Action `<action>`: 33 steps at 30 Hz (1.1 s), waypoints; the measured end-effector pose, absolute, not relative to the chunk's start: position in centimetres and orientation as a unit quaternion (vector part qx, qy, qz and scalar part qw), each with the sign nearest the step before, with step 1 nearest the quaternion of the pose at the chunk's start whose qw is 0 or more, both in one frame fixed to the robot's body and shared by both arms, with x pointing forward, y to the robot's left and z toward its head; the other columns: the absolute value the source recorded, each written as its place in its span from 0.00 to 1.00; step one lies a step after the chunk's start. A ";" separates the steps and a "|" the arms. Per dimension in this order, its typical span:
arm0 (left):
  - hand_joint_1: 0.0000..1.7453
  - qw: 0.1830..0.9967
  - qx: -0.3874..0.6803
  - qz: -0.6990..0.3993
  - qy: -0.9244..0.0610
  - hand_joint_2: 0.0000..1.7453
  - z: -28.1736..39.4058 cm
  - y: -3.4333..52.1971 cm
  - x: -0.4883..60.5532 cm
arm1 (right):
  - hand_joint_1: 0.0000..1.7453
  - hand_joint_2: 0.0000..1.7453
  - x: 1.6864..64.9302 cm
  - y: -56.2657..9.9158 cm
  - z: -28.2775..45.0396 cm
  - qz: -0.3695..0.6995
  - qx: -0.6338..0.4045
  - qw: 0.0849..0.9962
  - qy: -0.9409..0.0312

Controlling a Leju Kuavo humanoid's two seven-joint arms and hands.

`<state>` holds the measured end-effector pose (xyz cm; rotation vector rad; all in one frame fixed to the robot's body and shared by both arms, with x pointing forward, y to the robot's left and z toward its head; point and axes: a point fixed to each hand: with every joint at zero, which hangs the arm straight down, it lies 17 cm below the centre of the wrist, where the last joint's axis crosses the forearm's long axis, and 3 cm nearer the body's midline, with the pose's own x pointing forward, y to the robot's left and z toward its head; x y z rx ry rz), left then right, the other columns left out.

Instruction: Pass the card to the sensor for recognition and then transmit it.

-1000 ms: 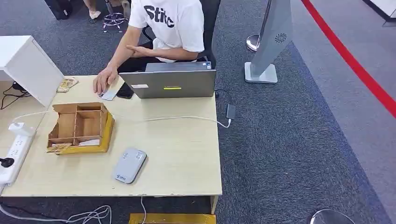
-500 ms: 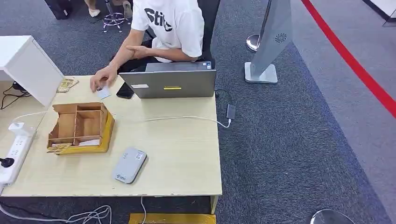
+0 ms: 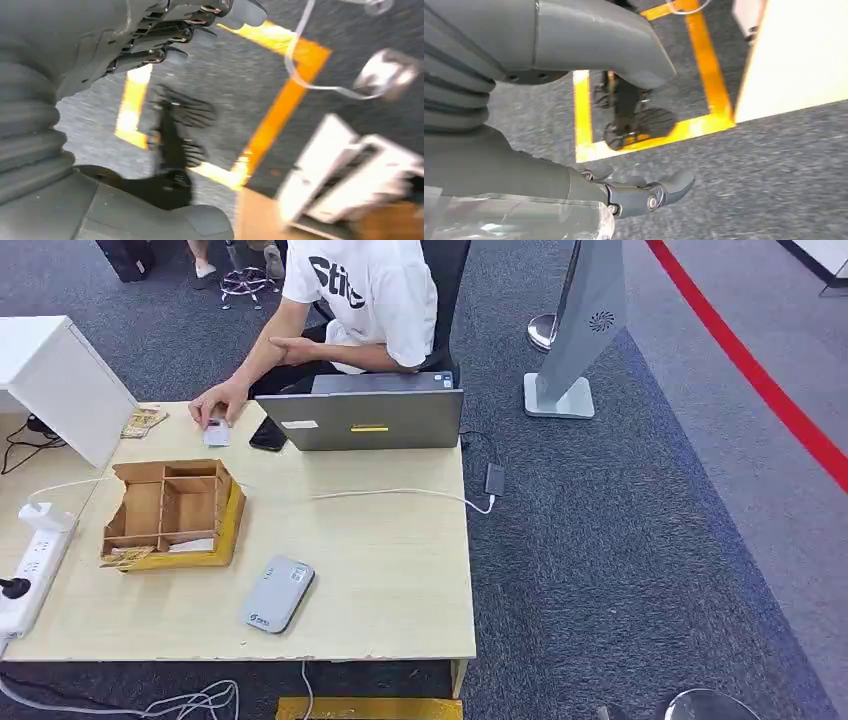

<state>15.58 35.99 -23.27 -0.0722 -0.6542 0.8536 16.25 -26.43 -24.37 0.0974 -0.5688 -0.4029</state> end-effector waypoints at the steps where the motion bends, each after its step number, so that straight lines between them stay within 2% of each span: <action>1: 0.00 0.850 -0.033 0.416 -0.322 1.00 -23.0 36.4 15.9 | 0.00 0.00 16.6 -26.5 -24.2 -0.199 0.046 0.937 -0.284; 2: 0.00 0.840 -0.030 0.427 -0.334 1.00 -22.7 36.9 16.4 | 0.00 1.00 17.0 -26.4 -24.1 -0.202 0.045 0.934 -0.291; 8: 0.00 0.779 -0.016 0.476 -0.407 1.00 -20.3 39.3 18.5 | 0.00 1.00 18.9 -26.6 -23.3 -0.218 0.029 0.919 -0.327; 17: 0.00 0.732 0.053 0.459 -0.500 1.00 -15.7 43.8 21.2 | 0.00 1.00 20.3 -27.3 -22.7 -0.202 -0.013 0.912 -0.357; 26: 0.00 0.697 0.150 0.382 -0.588 1.00 -8.9 48.5 24.0 | 0.00 1.00 21.5 -27.1 -22.0 -0.178 -0.043 0.907 -0.380; 33: 0.00 0.680 0.213 0.293 -0.637 1.00 -3.7 48.8 26.5 | 0.00 1.00 22.2 -27.0 -21.6 -0.167 -0.058 0.903 -0.392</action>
